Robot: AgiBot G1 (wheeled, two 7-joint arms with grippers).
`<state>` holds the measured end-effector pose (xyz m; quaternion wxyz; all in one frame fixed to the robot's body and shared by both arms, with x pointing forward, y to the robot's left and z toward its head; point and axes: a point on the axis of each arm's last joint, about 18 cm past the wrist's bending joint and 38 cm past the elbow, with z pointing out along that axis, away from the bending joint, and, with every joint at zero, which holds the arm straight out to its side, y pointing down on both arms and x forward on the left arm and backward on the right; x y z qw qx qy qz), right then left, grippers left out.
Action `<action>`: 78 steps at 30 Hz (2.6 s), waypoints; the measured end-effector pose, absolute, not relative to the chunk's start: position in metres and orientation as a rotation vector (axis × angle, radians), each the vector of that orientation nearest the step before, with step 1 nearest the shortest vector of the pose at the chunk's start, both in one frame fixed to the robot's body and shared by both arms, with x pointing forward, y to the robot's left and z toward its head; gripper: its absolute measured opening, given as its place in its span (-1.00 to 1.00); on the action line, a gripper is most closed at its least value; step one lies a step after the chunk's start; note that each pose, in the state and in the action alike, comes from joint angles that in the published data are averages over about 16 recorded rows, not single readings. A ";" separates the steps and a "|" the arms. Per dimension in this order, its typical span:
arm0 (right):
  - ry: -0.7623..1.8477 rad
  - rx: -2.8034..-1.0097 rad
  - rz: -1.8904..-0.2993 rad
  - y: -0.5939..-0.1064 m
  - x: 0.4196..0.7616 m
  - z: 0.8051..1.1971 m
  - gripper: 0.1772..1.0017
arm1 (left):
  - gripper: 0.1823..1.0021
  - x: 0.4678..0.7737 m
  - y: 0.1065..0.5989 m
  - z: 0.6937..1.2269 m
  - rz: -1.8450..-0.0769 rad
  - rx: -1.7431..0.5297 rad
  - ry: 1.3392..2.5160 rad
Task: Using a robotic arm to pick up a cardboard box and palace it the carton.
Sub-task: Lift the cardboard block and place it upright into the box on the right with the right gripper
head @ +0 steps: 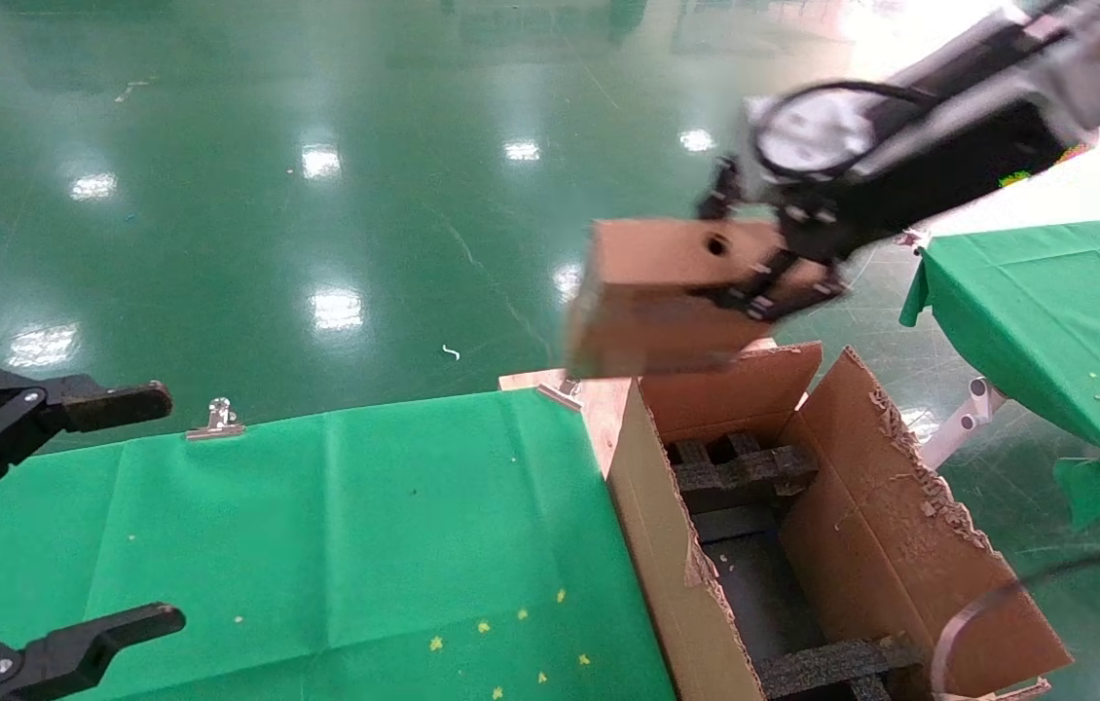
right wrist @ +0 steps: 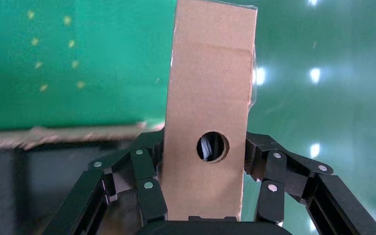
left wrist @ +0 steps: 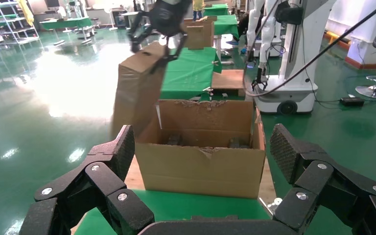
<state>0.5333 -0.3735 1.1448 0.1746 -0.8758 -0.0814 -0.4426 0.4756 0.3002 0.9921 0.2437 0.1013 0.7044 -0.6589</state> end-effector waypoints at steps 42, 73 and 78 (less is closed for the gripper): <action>1.189 -1.974 -1.046 -0.521 0.461 1.005 -0.48 | 1.00 0.476 0.300 0.992 -1.800 0.277 1.924; 1.426 -1.858 -0.965 -0.529 0.474 0.991 -0.50 | 1.00 0.476 0.300 0.992 -1.800 0.276 1.924; 1.496 -1.820 -0.971 -0.531 0.480 0.988 -0.50 | 1.00 0.476 0.300 0.992 -1.800 0.276 1.924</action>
